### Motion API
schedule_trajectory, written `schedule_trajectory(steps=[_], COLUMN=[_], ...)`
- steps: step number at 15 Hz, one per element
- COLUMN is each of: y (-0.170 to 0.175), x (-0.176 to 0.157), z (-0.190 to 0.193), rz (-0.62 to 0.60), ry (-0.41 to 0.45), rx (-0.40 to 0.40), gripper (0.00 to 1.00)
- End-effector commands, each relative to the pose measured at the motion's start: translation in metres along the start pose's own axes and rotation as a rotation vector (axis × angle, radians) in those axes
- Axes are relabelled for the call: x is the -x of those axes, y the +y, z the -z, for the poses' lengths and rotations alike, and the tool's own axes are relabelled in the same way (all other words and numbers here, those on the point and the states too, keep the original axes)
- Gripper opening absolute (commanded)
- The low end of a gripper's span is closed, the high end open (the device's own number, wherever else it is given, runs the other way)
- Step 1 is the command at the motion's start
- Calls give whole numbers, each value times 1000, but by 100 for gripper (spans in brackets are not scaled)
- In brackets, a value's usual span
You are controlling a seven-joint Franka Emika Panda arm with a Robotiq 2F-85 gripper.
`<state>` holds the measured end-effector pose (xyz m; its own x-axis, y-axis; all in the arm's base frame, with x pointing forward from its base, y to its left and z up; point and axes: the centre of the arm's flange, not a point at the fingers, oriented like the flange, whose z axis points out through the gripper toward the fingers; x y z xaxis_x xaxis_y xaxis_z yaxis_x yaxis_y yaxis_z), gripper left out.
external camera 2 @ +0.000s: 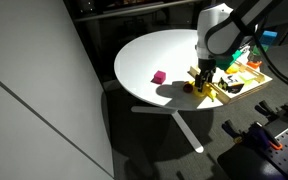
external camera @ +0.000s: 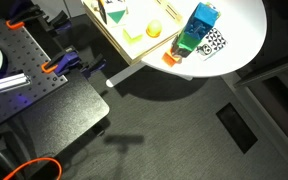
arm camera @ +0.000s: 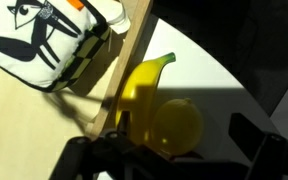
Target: Put the lemon in the box.
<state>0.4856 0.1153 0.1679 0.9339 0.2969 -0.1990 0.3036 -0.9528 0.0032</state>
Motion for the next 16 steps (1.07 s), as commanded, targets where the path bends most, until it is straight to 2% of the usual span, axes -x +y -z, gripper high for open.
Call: schedule_trajectory(steps=[1,6,7,16], y=[-6,-14,-15,-14], x=[-16,-19,-19,-21], z=[-8,-25,-28,-26], rz=[-14,-6,-1,0], ry=[1,-24,-27,-38], rx=[17,15,17,10], gripper=[100,100,82,11])
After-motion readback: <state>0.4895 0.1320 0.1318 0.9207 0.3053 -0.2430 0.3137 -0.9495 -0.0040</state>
